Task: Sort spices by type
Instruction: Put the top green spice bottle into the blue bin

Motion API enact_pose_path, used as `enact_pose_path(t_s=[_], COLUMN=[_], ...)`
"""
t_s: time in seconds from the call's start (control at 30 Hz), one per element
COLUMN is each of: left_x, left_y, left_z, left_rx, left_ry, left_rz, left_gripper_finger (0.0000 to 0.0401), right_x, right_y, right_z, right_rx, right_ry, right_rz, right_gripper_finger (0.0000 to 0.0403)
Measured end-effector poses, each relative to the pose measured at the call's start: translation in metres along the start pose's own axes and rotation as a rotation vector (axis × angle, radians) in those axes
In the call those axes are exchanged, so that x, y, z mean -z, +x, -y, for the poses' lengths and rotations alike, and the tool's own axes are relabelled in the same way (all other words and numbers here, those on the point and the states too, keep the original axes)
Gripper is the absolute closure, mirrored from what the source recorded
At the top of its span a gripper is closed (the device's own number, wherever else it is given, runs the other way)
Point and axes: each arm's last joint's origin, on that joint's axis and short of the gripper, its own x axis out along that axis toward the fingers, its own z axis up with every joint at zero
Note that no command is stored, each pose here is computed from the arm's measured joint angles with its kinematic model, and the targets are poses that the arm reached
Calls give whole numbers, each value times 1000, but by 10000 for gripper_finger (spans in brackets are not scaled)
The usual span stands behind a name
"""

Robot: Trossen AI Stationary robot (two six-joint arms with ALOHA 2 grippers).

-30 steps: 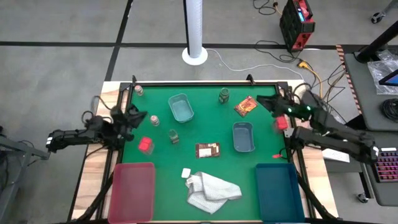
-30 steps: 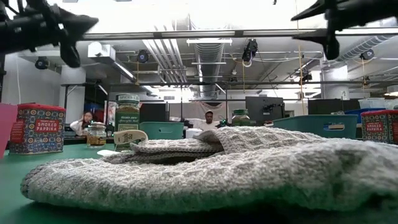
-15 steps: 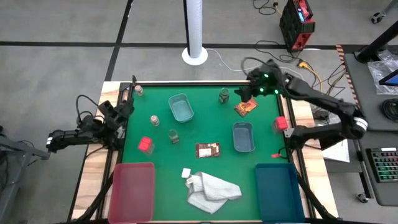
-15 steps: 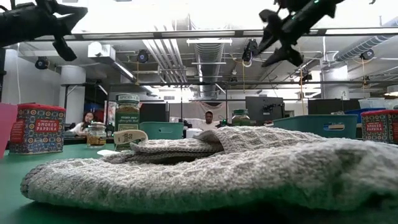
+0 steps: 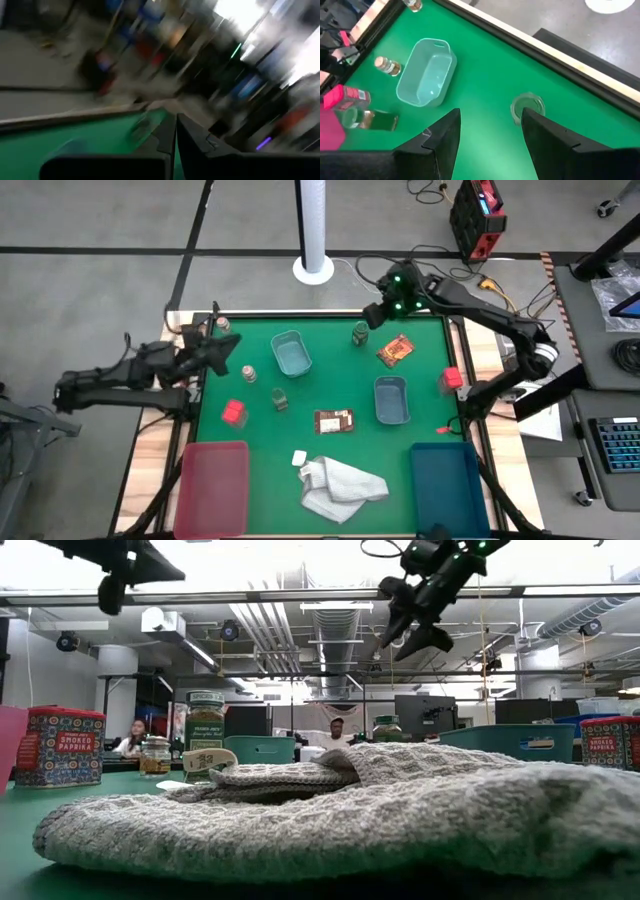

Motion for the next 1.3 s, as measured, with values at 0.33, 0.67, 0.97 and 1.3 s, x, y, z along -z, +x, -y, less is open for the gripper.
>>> enact_pose_path(t_s=[0.33,0.67,0.97,1.3], left_x=[-25,-22,-27,-25], left_y=[13,32,62,88], left_z=[30,27,16,13], left_rx=[-92,50,36,48], left_ry=[336,309,344,421], left_rz=[-383,-544,-530,-513], left_gripper_finger=[401,401,401,401], right_x=[-18,-28,-30,-23], right_y=[36,48,54,66], right_z=[3,6,13,24], right_rx=[26,71,173,229], right_ry=[24,26,49,145], right_rz=[-86,-188,-241,-323], right_gripper_finger=[204,204,204,204])
